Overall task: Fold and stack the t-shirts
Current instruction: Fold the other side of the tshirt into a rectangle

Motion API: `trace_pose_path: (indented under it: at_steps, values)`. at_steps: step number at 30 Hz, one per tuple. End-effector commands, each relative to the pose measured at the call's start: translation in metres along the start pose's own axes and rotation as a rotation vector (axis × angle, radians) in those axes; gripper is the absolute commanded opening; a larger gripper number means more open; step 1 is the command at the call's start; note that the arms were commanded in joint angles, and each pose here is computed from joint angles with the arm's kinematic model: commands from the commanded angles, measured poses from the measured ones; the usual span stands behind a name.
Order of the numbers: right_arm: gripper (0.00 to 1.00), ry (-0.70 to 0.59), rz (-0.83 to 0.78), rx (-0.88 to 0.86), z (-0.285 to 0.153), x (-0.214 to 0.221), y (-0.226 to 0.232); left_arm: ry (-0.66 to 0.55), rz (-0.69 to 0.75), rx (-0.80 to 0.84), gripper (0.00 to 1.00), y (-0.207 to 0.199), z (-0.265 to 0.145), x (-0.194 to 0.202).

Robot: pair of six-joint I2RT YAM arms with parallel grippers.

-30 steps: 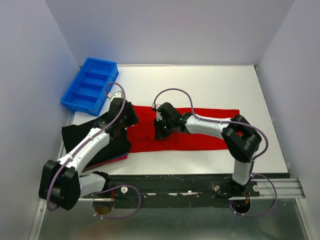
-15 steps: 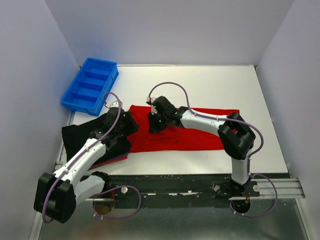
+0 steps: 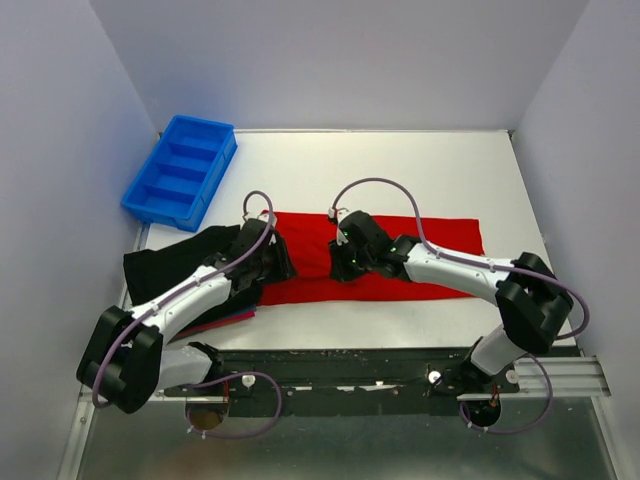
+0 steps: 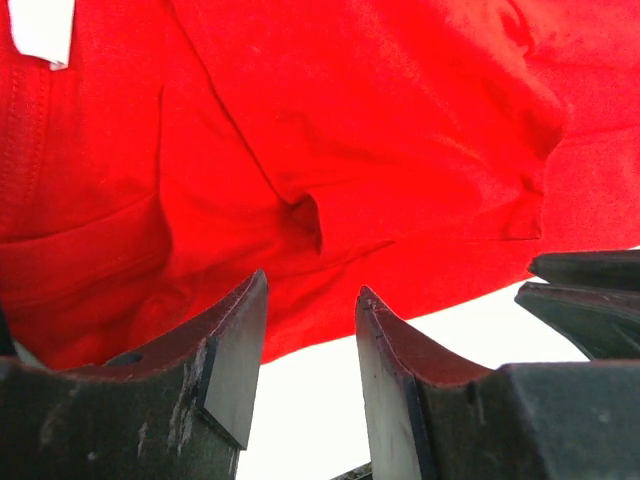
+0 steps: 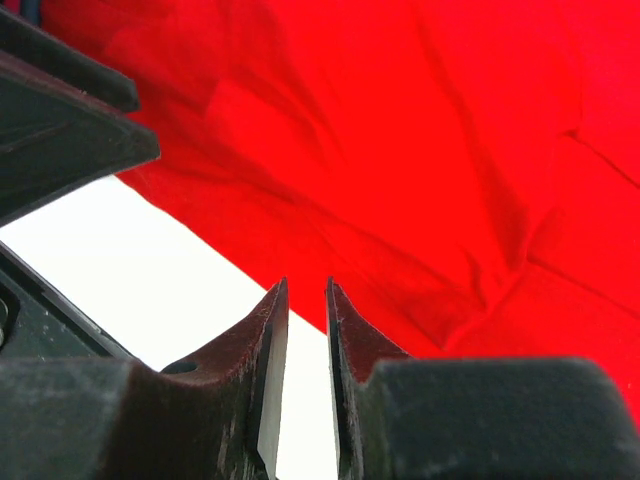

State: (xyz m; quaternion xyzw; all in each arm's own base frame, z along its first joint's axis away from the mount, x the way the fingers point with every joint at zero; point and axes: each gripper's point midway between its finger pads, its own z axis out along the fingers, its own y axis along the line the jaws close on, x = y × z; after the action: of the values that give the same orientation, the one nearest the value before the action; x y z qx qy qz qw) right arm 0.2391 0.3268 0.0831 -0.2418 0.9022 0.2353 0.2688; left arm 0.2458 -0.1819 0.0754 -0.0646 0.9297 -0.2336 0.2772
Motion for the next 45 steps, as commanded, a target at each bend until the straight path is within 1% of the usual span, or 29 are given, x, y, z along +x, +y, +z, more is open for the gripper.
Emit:
trace_pose_path:
  at_steps: [1, 7, 10, 12, 15, 17, 19, 20, 21, 23, 29, 33, 41, 45]
  values:
    - [0.29, -0.066, 0.039, 0.033, -0.008, 0.003, -0.008, 0.008, 0.004, 0.059, 0.51, -0.018, 0.009, -0.005]
    - [0.29, -0.101, 0.065, 0.03, -0.016, 0.007, -0.01, 0.037, 0.009, 0.075, 0.51, -0.026, 0.025, -0.006]
    - [0.29, -0.09, 0.061, 0.035, -0.016, 0.01, -0.011, 0.054, 0.012, 0.074, 0.48, -0.027, 0.031, -0.005]
    - [0.28, -0.085, 0.058, 0.037, -0.015, 0.01, -0.012, 0.051, 0.011, 0.08, 0.44, -0.028, 0.033, -0.006]
    - [0.28, -0.083, 0.061, 0.038, -0.013, 0.009, -0.012, 0.056, 0.011, 0.081, 0.4, -0.03, 0.038, -0.008]
    - [0.27, -0.08, 0.06, 0.036, -0.012, 0.009, -0.011, 0.051, 0.014, 0.078, 0.35, -0.031, 0.041, -0.01]
    - [0.27, -0.076, 0.058, 0.035, -0.011, 0.01, -0.011, 0.049, 0.013, 0.08, 0.26, -0.032, 0.042, -0.012]
    - [0.27, -0.076, 0.058, 0.037, -0.011, 0.011, -0.012, 0.043, 0.014, 0.083, 0.2, -0.033, 0.043, -0.014]
    - [0.27, -0.069, 0.056, 0.041, -0.009, 0.013, -0.013, 0.04, 0.014, 0.081, 0.15, -0.033, 0.043, -0.015]
    - [0.27, -0.067, 0.053, 0.037, -0.008, 0.013, -0.013, 0.03, 0.014, 0.076, 0.12, -0.034, 0.043, -0.019]
    - [0.27, -0.032, -0.004, -0.033, 0.005, 0.011, 0.001, 0.023, 0.022, 0.064, 0.07, -0.035, 0.049, -0.027]
    - [0.32, -0.038, -0.014, -0.041, 0.013, 0.006, 0.006, 0.024, 0.02, 0.064, 0.05, -0.034, 0.054, -0.03]
    - [0.33, -0.035, -0.023, -0.066, 0.03, -0.002, 0.017, 0.019, 0.006, 0.039, 0.03, -0.024, 0.067, -0.035]
    - [0.34, -0.045, -0.045, -0.072, 0.037, -0.007, 0.021, 0.02, -0.002, 0.053, 0.03, -0.022, 0.074, -0.04]
